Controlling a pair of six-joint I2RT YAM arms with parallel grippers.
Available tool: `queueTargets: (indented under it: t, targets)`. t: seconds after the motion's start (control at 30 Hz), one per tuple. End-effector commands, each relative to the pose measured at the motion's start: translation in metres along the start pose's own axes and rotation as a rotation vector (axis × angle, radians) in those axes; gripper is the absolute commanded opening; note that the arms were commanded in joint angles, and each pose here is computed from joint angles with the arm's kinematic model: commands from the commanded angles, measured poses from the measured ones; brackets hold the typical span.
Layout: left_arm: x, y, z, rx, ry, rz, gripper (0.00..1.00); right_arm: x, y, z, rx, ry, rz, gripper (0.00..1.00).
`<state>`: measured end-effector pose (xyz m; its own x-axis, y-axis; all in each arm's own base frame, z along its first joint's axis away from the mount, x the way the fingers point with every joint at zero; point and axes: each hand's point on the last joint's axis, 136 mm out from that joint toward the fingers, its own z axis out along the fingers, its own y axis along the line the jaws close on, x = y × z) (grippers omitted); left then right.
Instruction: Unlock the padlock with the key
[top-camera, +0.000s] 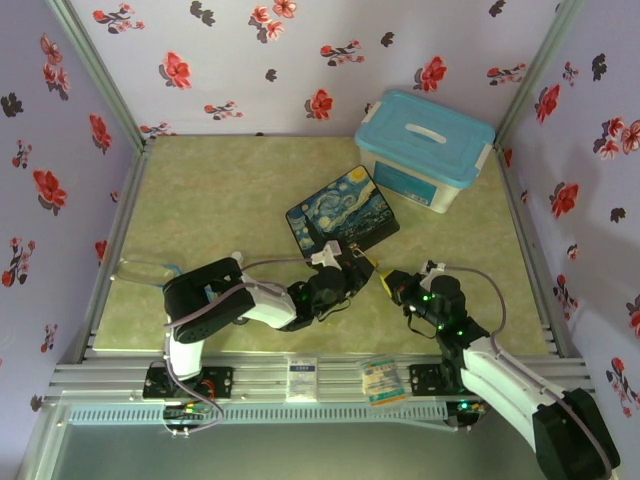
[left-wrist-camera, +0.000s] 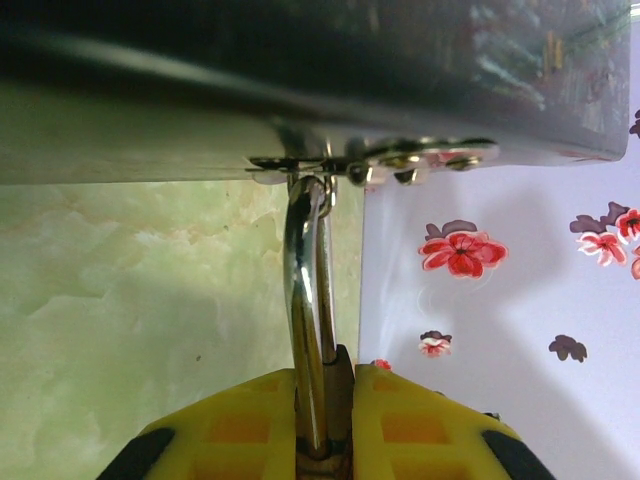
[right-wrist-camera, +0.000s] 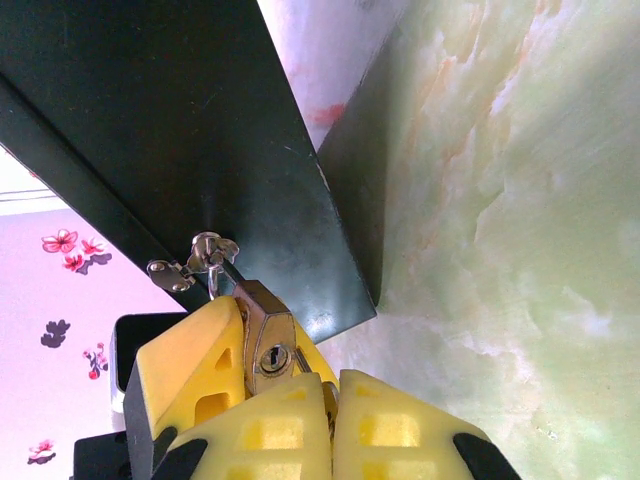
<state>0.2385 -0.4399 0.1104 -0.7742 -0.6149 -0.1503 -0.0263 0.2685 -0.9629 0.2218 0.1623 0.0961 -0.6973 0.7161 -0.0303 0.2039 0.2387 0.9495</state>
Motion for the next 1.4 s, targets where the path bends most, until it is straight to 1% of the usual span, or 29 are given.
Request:
queueTargets:
  t: [0.0, 0.23, 0.4, 0.63, 0.73, 0.8, 1.07, 1.2, 1.37]
  targets:
    - [0.009, -0.017, 0.002, 0.067, 0.017, -0.029, 0.00, -0.002, 0.005, -0.002, -0.043, -0.019, -0.014, 0.00]
    - [0.009, -0.014, 0.004, 0.060, 0.019, -0.029, 0.00, -0.003, 0.007, -0.003, -0.044, -0.028, -0.021, 0.00]
    - [0.012, -0.022, 0.005, 0.085, 0.033, -0.046, 0.00, -0.002, 0.008, 0.000, -0.050, -0.018, -0.018, 0.00]
    - [0.020, -0.033, 0.006, 0.112, 0.059, -0.061, 0.00, -0.006, 0.031, 0.005, -0.120, -0.024, -0.026, 0.00]
    - [0.022, -0.036, 0.005, 0.119, 0.063, -0.062, 0.00, -0.006, 0.030, 0.007, -0.110, -0.020, -0.037, 0.00]
    - [0.024, -0.038, 0.005, 0.124, 0.070, -0.061, 0.00, -0.004, 0.028, 0.007, -0.103, -0.012, -0.054, 0.00]
    - [0.027, -0.040, 0.008, 0.128, 0.080, -0.065, 0.00, 0.002, 0.060, 0.000, -0.237, 0.002, -0.187, 0.00]
    - [0.025, -0.043, 0.007, 0.125, 0.075, -0.048, 0.00, 0.003, 0.059, -0.001, -0.231, 0.009, -0.222, 0.00]
    - [0.025, -0.043, 0.006, 0.117, 0.078, -0.034, 0.00, 0.012, 0.058, -0.001, -0.227, 0.052, -0.301, 0.00]
